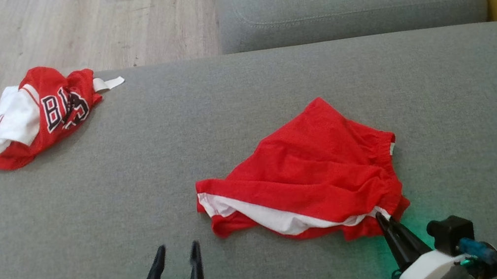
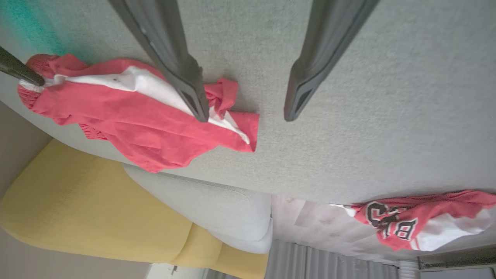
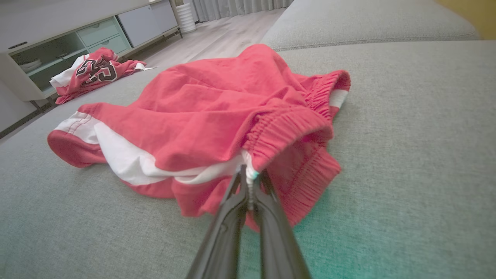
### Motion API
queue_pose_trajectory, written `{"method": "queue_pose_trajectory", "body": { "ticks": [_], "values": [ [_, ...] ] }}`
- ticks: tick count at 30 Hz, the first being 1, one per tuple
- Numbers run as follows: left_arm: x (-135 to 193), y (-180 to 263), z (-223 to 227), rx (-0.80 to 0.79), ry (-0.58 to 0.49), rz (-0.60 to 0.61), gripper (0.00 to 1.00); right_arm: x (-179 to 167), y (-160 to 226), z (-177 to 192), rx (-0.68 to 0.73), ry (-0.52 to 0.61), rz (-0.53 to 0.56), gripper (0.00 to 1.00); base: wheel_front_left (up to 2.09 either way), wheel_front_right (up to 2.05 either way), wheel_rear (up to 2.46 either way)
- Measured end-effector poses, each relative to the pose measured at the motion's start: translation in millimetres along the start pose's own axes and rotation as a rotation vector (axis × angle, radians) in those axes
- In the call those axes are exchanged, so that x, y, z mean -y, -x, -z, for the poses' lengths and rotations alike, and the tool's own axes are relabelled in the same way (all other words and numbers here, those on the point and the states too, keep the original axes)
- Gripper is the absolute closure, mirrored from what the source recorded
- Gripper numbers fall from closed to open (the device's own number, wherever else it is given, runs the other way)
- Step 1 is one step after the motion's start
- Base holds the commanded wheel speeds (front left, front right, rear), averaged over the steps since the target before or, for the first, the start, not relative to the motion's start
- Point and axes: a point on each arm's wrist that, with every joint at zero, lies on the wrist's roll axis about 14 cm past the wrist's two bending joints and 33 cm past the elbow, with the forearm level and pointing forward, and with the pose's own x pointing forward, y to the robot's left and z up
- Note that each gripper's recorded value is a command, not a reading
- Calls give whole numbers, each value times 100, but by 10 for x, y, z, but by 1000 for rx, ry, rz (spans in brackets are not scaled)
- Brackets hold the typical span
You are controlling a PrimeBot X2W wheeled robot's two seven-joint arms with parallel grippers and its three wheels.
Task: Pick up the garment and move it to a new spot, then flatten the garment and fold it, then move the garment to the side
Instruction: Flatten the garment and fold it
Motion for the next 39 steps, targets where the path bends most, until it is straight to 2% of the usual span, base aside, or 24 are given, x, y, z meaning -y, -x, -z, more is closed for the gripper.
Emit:
{"method": "queue_pose_trajectory", "body": {
  "ticks": [4, 8, 17, 26, 28, 29, 33, 35, 36, 39],
  "values": [
    [181, -182, -26, -35, -15, 74, 0, 32, 8, 23, -7, 3, 9, 100, 0, 0, 0],
    [300, -377, -49, -72, 15, 114, 0, 62, 8, 30, -8, 0, 17, 100, 0, 0, 0],
    [277, -558, 283, -283, 70, 92, 0, 95, -22, 34, -14, 5, 22, 100, 0, 0, 0],
    [303, -801, 294, -347, 53, 103, 0, 157, -86, 12, -15, 2, 32, 100, 0, 0, 0],
    [294, -825, 330, -369, 51, 100, 23, 172, -92, 13, -16, 1, 36, 100, 0, 0, 0],
    [289, -830, 359, -387, 51, 98, 50, 182, -96, 7, -15, 1, 38, 100, 0, 0, 0],
    [278, -837, 445, -439, 53, 94, 67, 209, -89, 12, -16, -1, 46, 100, 0, 0, 0],
    [285, -868, 417, -426, 50, 95, 93, 222, -82, 10, -15, -3, 51, 100, 0, 0, 0],
    [294, -888, 389, -413, 48, 98, 100, 228, -80, 6, -13, -3, 53, 100, 0, 0, 0],
    [317, -947, 271, -359, 46, 104, 100, 238, -71, -12, -7, -2, 57, 100, 0, 0, 0]
  ]
}}
